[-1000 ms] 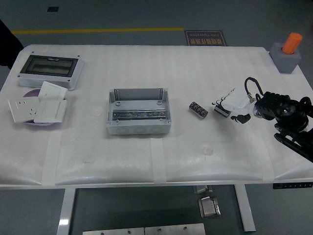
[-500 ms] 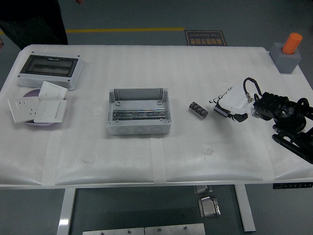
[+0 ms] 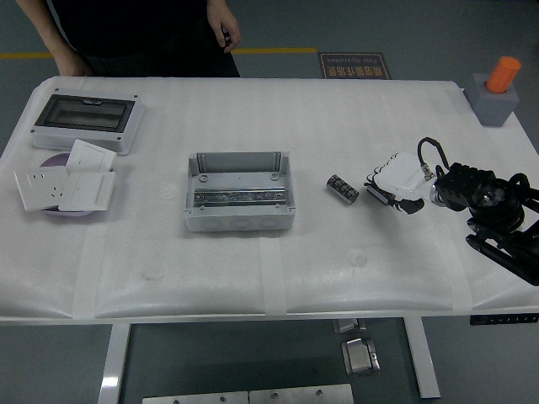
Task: Pick up the battery,place it into the box
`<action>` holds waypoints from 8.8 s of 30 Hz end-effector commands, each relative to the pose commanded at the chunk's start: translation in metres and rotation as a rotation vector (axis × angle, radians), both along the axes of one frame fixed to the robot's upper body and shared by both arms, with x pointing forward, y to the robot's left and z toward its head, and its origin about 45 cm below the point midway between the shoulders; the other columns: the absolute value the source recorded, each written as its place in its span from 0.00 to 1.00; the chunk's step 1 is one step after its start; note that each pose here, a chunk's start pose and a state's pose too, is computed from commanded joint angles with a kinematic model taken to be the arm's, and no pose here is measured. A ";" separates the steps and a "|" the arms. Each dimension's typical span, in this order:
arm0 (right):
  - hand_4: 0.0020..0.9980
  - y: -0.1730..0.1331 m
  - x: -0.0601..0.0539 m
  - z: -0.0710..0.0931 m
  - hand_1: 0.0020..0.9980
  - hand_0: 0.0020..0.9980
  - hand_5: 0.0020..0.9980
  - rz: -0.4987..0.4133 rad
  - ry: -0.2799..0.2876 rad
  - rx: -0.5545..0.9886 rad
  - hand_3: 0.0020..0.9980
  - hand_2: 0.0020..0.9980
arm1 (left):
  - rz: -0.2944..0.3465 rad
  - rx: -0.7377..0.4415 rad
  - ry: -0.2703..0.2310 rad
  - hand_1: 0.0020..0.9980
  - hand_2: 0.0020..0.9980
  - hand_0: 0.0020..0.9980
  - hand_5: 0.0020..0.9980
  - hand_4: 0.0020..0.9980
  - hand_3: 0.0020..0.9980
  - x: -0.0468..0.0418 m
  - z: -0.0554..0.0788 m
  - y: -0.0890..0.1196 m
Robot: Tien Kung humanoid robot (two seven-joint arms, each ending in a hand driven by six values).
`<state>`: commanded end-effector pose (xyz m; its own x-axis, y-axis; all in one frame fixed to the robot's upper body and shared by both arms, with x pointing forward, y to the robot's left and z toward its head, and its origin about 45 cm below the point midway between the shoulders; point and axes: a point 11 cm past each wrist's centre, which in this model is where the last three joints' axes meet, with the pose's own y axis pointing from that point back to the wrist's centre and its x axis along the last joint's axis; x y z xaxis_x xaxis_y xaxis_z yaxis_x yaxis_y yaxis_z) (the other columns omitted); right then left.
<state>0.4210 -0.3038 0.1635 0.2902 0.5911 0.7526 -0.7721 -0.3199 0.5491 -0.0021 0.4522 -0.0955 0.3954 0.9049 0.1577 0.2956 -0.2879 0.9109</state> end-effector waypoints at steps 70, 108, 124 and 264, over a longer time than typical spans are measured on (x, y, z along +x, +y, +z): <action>1.00 0.157 -0.027 0.043 0.92 1.00 0.63 -0.097 -0.086 0.801 1.00 0.96 | 0.035 0.011 0.037 0.68 0.52 0.66 0.52 0.49 0.61 -0.0177 -0.001 -0.004; 0.75 0.081 0.018 0.056 0.76 0.94 0.16 0.192 -0.031 0.083 0.79 0.77 | 0.016 0.016 0.025 0.68 0.51 0.65 0.49 0.44 0.60 -0.0091 0.001 0.001; 0.71 0.077 0.018 0.044 0.76 0.94 0.12 0.157 0.034 0.087 0.80 0.77 | 0.001 0.015 0.016 0.68 0.51 0.65 0.49 0.44 0.60 -0.0022 0.001 0.002; 1.00 0.161 -0.030 0.051 1.00 1.00 0.52 -0.089 -0.203 0.829 1.00 1.00 | 0.003 -0.019 0.078 0.68 0.51 0.65 0.54 0.44 0.60 -0.0173 -0.002 -0.011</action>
